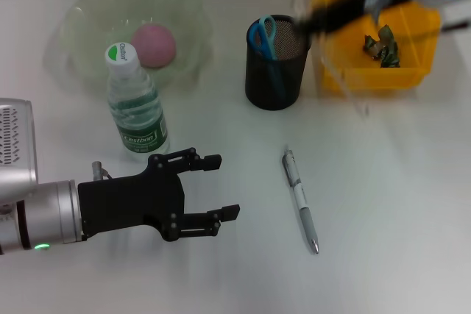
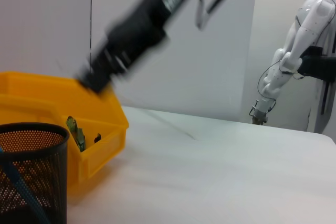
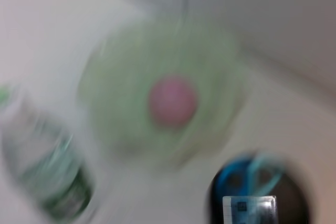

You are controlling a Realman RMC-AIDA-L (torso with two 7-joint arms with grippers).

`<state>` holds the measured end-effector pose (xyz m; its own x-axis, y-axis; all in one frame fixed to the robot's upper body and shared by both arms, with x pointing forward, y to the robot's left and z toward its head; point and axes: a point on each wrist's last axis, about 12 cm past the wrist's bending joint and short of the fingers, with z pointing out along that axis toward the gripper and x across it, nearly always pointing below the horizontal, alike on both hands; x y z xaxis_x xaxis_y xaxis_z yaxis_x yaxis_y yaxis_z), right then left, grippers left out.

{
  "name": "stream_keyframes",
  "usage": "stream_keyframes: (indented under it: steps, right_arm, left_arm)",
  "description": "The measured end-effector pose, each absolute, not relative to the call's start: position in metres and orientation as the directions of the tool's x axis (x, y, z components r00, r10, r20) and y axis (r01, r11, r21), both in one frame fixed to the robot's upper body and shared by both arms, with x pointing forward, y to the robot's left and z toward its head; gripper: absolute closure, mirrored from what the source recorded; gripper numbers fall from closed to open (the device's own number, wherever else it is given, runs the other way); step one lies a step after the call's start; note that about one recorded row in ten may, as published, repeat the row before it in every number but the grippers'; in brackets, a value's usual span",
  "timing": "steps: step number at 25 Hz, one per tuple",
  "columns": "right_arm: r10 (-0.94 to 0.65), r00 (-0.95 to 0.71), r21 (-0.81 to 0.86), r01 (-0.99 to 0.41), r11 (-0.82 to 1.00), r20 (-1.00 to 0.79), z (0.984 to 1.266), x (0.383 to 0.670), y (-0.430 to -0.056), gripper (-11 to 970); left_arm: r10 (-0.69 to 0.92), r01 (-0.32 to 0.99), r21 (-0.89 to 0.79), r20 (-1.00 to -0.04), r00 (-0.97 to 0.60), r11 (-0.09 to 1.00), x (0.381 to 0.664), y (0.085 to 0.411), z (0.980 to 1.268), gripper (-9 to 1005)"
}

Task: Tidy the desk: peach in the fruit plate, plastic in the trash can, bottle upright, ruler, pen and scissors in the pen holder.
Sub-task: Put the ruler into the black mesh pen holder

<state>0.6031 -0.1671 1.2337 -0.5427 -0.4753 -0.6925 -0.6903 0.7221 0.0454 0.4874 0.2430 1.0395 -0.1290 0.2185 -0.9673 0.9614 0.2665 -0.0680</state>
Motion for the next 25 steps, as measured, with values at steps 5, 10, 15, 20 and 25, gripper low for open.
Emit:
stream_keyframes:
  steps: [5,10,15,20,25]
  right_arm:
    - [-0.409,-0.341,-0.065,-0.696,0.715,-0.847,1.253,0.611,-0.172,558]
    - [-0.321,-0.135,-0.136,-0.707,0.694,-0.937,1.243,0.611,-0.167,550]
    - [-0.254,-0.037,-0.157,-0.699,0.698,-0.966,1.215,0.611,-0.167,542]
    - [-0.177,0.030,-0.145,-0.715,0.684,-0.984,1.183,0.614,-0.167,534]
    - [-0.096,0.089,-0.131,-0.719,0.683,-0.991,1.162,0.617,-0.170,526]
  left_arm:
    - [0.210,0.961,-0.072,-0.969,-0.131,0.266,0.488,0.242,1.041,191]
    - [0.205,0.960,-0.085,-0.968,-0.142,0.267,0.489,0.242,1.042,191]
    - [0.204,0.959,-0.087,-0.968,-0.145,0.268,0.489,0.242,1.043,191]
    - [0.210,0.960,-0.086,-0.967,-0.144,0.267,0.492,0.241,1.043,191]
    - [0.209,0.961,-0.086,-0.967,-0.143,0.263,0.492,0.241,1.044,191]
